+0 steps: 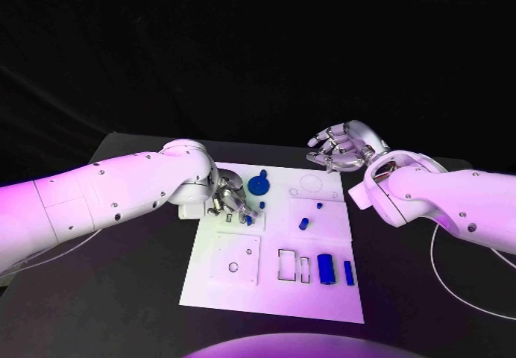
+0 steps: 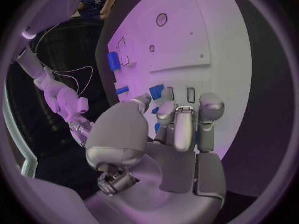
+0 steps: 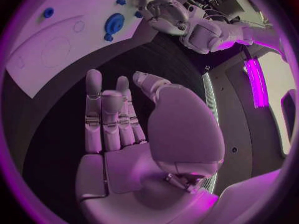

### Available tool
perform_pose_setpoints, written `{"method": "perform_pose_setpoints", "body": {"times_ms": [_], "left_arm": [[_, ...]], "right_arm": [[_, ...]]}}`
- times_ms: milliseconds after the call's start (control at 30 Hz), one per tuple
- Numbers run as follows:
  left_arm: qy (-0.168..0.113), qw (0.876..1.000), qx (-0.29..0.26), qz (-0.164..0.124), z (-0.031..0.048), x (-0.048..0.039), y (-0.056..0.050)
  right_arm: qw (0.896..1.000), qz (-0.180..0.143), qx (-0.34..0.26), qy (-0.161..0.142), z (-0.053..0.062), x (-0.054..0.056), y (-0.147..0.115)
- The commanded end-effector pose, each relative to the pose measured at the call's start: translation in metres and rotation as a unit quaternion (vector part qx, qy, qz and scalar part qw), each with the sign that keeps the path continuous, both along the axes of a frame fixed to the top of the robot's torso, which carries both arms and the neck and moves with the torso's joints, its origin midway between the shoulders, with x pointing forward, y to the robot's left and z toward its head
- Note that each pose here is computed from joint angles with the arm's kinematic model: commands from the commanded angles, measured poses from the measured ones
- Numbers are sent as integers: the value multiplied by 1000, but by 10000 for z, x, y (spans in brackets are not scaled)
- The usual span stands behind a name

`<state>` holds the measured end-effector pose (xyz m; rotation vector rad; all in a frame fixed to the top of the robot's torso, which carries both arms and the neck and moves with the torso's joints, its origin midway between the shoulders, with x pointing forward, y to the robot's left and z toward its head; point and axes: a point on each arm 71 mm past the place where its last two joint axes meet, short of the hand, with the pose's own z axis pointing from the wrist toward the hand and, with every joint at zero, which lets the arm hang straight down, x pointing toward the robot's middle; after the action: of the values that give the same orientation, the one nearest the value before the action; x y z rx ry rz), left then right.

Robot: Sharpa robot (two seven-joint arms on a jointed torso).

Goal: Assemble the parts on the task board

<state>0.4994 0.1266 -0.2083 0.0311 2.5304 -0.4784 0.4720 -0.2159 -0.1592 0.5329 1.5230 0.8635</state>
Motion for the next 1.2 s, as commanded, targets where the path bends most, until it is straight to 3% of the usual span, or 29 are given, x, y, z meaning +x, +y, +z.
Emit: {"method": "perform_pose_setpoints", "body": {"times_ms": [33, 1200], "left_arm": [[12, 1000, -1, -8, -7, -21, -27], [25, 999, -22, 5, -17, -27, 10]], "right_arm": [[1000, 5, -4, -6, 3, -5, 13], [1000, 8, -16, -2, -20, -11, 7]]}}
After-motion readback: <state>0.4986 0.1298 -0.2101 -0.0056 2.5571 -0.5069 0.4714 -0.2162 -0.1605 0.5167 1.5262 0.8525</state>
